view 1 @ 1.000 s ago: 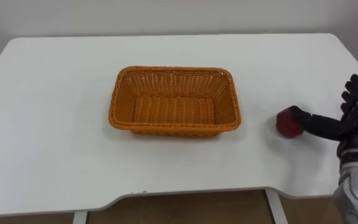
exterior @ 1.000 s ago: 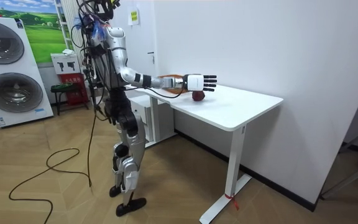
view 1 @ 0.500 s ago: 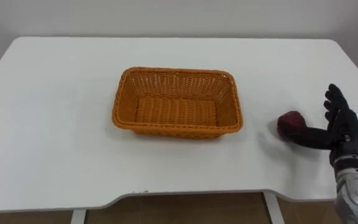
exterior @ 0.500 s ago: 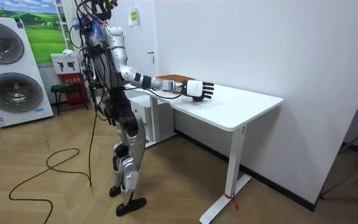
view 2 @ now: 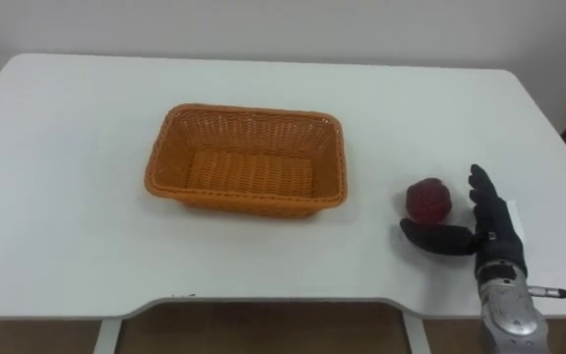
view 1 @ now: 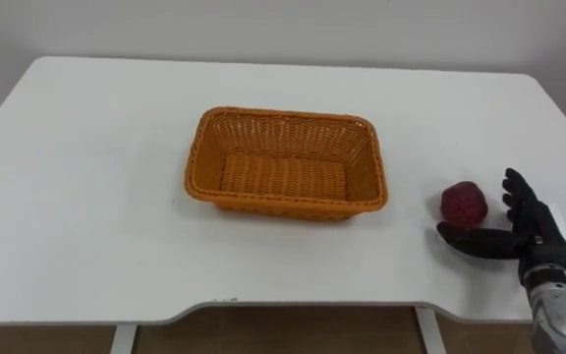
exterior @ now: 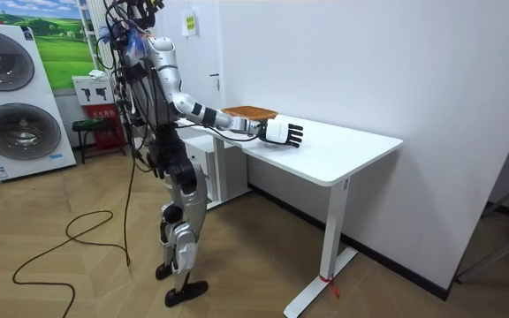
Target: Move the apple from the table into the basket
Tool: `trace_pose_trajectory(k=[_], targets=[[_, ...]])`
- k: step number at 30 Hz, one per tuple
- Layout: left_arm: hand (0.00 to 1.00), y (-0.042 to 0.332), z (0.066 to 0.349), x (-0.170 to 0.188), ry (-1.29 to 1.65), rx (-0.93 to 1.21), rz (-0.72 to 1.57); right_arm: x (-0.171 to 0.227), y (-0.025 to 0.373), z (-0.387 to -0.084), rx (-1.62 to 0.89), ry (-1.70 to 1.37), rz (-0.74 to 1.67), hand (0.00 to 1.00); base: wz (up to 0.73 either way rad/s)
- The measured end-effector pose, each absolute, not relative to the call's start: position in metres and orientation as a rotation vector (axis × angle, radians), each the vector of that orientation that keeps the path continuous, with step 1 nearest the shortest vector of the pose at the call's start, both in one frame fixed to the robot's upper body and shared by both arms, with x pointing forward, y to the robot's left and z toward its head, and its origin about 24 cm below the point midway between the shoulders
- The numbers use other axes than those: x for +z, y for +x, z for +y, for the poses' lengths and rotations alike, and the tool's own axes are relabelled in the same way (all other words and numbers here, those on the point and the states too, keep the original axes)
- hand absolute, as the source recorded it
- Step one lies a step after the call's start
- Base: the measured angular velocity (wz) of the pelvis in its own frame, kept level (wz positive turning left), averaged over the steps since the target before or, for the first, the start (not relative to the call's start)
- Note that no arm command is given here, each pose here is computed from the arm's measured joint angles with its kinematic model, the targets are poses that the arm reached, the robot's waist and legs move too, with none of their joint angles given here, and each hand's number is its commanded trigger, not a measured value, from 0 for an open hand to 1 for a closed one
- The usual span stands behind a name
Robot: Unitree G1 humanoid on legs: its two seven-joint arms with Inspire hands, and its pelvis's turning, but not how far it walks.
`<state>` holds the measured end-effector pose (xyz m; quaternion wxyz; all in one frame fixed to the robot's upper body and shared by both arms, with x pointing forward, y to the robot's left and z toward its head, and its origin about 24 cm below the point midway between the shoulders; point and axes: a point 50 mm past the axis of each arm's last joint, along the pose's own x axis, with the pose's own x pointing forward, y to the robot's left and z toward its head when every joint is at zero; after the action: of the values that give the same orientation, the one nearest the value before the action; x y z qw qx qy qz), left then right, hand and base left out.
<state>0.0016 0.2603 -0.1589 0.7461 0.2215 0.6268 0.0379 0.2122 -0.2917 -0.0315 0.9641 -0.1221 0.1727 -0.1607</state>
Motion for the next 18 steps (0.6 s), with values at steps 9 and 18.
trace_pose_trajectory(k=[9, 18], targets=[[0.0, -0.006, 0.263, -0.158, 0.492, 0.051, 1.399, -0.04, 0.212, -0.295, -0.253, -0.386, 0.415, 0.0, 0.0], [0.0, -0.01, 0.263, -0.158, 0.479, 0.039, 1.428, -0.04, 0.215, -0.294, -0.221, -0.443, 0.431, 0.16, 0.0]])
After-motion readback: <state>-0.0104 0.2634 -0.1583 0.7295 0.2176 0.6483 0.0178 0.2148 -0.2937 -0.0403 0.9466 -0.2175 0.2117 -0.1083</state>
